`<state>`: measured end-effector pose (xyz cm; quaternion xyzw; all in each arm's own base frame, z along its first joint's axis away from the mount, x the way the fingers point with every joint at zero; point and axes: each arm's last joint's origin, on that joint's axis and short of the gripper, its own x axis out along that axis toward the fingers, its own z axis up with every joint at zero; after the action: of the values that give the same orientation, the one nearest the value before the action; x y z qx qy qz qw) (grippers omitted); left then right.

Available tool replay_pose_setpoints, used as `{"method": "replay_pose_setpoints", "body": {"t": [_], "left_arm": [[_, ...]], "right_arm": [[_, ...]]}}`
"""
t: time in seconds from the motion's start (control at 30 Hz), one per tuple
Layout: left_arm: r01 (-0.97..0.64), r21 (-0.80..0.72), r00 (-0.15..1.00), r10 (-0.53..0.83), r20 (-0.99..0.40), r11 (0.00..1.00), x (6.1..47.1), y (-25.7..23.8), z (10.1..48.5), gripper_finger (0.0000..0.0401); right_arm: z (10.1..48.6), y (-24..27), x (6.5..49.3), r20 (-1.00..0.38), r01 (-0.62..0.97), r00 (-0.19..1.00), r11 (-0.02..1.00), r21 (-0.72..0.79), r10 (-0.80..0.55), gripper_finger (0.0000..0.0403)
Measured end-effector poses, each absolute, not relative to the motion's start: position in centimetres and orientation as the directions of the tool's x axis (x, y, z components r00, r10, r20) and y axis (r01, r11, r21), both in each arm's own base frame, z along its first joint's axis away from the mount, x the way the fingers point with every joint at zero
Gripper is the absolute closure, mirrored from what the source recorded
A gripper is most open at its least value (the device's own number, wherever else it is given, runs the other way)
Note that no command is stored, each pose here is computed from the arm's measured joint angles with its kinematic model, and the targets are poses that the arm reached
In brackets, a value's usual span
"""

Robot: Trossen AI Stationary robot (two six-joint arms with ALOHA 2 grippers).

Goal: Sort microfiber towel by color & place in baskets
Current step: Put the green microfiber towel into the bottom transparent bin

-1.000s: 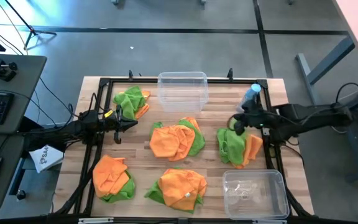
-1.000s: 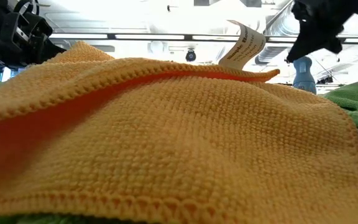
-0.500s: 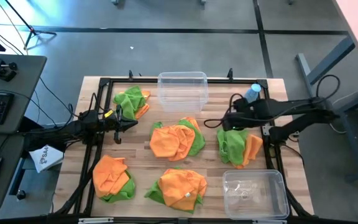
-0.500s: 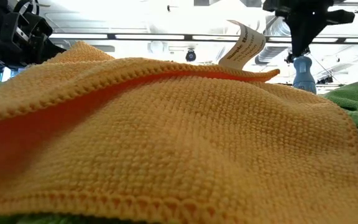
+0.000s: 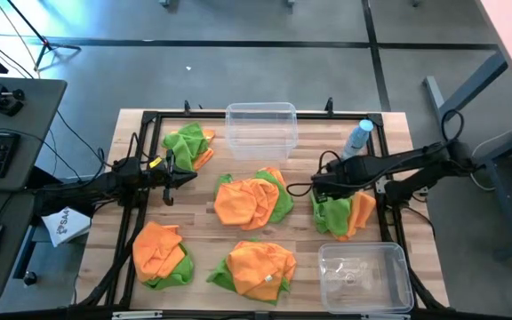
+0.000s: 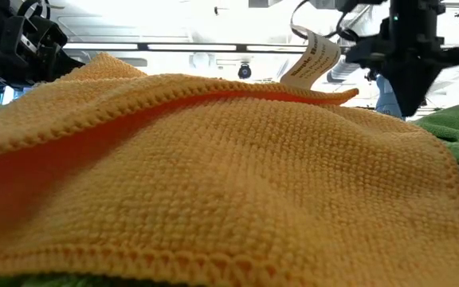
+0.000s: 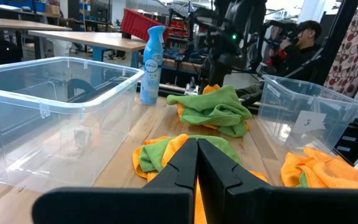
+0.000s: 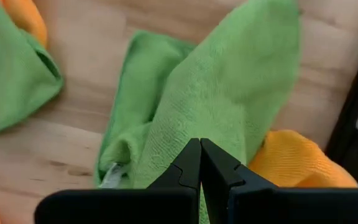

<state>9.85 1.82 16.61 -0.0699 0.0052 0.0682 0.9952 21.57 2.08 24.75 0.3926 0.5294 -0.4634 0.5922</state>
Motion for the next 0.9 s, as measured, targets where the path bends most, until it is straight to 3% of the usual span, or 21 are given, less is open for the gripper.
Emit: {"method": "replay_pose_setpoints", "body": {"t": [0.17,0.6,0.9], "left_arm": [[-0.136,-0.138,0.991,0.134,-0.020,0.981,9.9,1.8,16.6,0.0401],[-0.136,-0.138,0.991,0.135,-0.020,0.981,9.9,1.8,16.6,0.0401],[-0.136,-0.138,0.991,0.135,-0.020,0.981,9.9,1.8,16.6,0.0401]], "right_arm": [[23.8,2.2,21.1,-0.996,0.970,-0.008,0.242,-0.028,-0.087,0.0370],[23.6,2.3,21.7,-0.996,0.968,0.060,0.249,0.043,-0.061,0.0186],[22.0,2.3,22.1,-0.996,0.960,0.039,0.279,0.014,-0.085,0.0160]]}}
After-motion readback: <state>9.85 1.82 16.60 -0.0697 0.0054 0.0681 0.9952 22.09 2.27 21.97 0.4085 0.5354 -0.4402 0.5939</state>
